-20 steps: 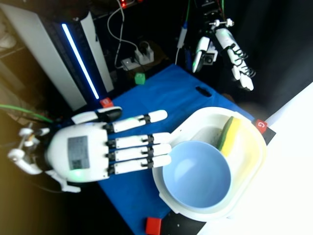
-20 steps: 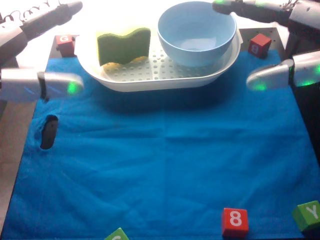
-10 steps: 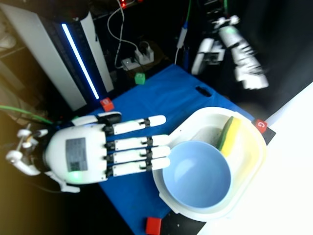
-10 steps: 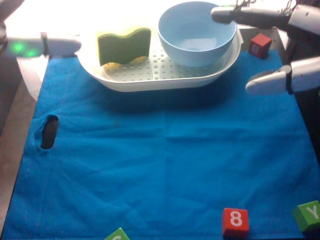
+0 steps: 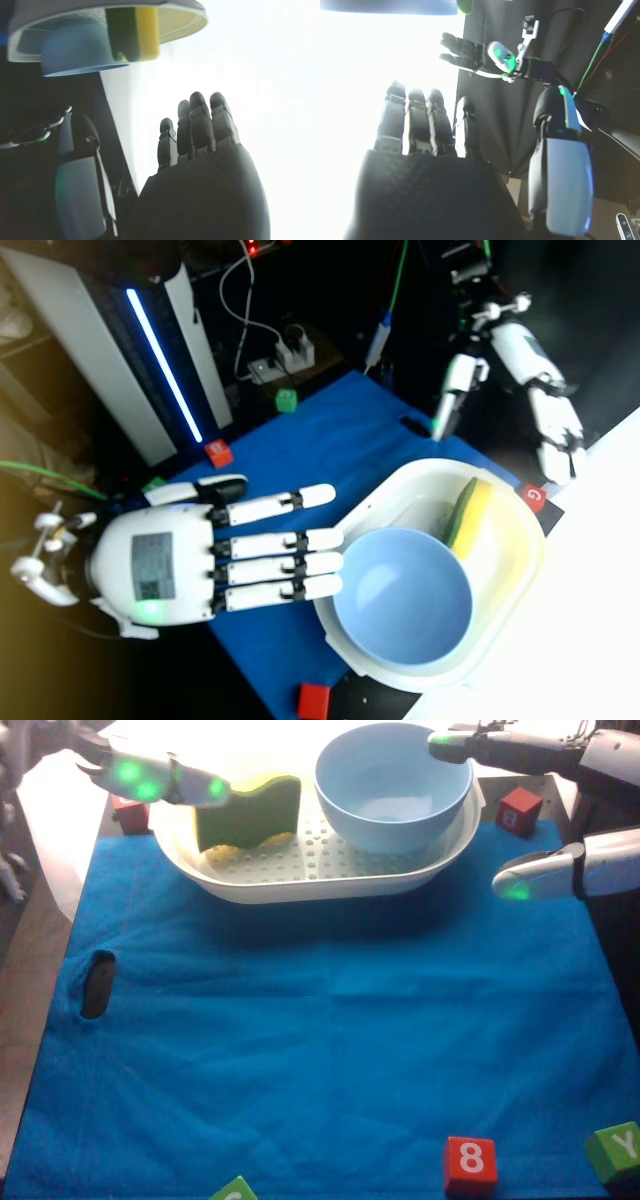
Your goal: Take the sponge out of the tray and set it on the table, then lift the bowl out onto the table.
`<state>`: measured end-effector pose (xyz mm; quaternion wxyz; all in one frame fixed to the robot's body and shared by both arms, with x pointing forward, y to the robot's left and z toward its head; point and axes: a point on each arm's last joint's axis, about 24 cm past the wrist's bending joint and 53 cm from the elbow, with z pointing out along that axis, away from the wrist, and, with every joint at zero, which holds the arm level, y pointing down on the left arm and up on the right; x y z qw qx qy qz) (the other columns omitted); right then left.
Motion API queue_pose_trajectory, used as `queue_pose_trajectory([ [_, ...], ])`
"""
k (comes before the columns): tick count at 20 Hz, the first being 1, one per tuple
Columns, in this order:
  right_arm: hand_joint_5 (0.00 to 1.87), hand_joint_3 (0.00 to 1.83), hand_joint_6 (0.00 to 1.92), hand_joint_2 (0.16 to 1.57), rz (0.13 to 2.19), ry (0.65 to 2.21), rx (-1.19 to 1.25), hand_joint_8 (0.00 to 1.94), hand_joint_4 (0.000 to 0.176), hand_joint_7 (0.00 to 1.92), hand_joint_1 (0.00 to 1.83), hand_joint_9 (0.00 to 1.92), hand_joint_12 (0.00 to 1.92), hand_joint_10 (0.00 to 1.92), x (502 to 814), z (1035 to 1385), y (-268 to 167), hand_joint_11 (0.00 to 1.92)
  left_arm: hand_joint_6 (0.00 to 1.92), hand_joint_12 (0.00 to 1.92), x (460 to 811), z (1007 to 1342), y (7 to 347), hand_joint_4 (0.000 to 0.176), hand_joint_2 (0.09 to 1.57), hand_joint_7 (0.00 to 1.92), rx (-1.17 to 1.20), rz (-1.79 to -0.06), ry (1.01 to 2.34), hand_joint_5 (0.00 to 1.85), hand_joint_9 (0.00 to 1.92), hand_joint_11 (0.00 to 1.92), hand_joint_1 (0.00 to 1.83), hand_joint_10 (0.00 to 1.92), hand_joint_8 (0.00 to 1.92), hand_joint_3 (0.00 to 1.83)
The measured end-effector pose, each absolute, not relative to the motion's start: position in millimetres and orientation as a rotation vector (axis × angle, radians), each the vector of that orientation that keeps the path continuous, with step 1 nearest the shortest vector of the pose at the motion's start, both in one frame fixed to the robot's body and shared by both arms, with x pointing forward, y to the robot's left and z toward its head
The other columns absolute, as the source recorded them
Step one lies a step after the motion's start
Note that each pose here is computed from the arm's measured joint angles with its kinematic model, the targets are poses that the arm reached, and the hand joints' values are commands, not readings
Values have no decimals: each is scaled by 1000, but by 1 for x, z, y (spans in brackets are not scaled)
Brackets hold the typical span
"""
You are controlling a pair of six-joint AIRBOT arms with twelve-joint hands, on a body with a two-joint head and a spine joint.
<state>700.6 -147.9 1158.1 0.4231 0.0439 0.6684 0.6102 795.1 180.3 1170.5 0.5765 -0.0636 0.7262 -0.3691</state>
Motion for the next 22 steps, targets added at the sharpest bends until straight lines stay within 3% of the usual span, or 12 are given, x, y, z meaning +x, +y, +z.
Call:
queue_pose_trajectory([
  [2,126,9,0,1050,1529,1680,107,0,175,50,711,0,0,0,699,1155,-147,0,3,744,798,1156,168,165,943,413,-124,-833,1748,333,389,0,796,6,9,0],
  [4,128,10,1,1060,1524,1682,109,6,176,68,692,0,0,0,700,1154,-147,0,5,1030,803,1136,165,66,1013,636,-110,-770,1812,494,616,108,874,33,8,3],
  [6,145,8,7,1065,1527,1679,120,7,174,78,699,0,0,0,701,1154,-149,0,9,1216,808,1124,163,27,1088,805,-102,-729,1846,625,736,66,913,41,18,4],
  [7,146,10,7,1071,1527,1681,119,7,173,79,702,0,0,0,700,1153,-149,0,16,1432,809,1120,162,0,1137,861,-100,-715,1858,727,823,77,1237,97,931,14],
  [8,143,11,5,1076,1526,1689,118,5,171,77,694,0,0,0,699,1150,-148,0,11,1520,810,1114,160,0,1170,836,-102,-704,1874,790,824,103,1299,243,1177,5],
  [9,147,12,5,1084,1526,1694,116,3,172,75,676,0,0,0,699,1148,-146,0,879,1557,811,1112,159,0,1149,887,-104,-702,1877,860,841,121,1251,381,1139,24],
  [10,147,12,5,1084,1525,1697,117,3,172,75,676,0,0,0,698,1146,-146,0,879,1557,811,1111,158,0,1149,887,-102,-700,1880,860,841,121,1251,381,1139,24],
  [11,159,15,9,1097,1524,1700,118,9,168,91,671,0,0,0,698,1145,-147,0,959,1719,811,1111,158,0,1176,897,-104,-702,1880,845,641,95,1240,1111,1320,0],
  [12,163,17,10,1105,1525,1698,122,8,161,92,675,2,0,1,698,1145,-147,0,1146,1809,811,1112,158,0,1189,847,-104,-702,1879,821,561,45,1227,1349,1268,0],
  [13,175,14,12,1110,1525,1697,125,6,149,92,716,12,0,4,699,1146,-147,0,1002,1826,811,1112,158,0,1202,834,-104,-702,1878,818,462,8,1226,1434,1433,0],
  [19,175,10,4,1136,1524,1719,138,5,129,104,705,38,0,7,696,1135,-147,0,906,1758,806,1141,158,0,1152,945,-101,-775,1802,895,542,0,1236,1193,1253,0],
  [22,189,10,6,1154,1525,1716,143,3,109,104,700,27,0,1,696,1135,-148,0,819,1781,781,1177,153,0,1142,897,-49,-883,1710,987,684,213,1216,1115,1271,0],
])
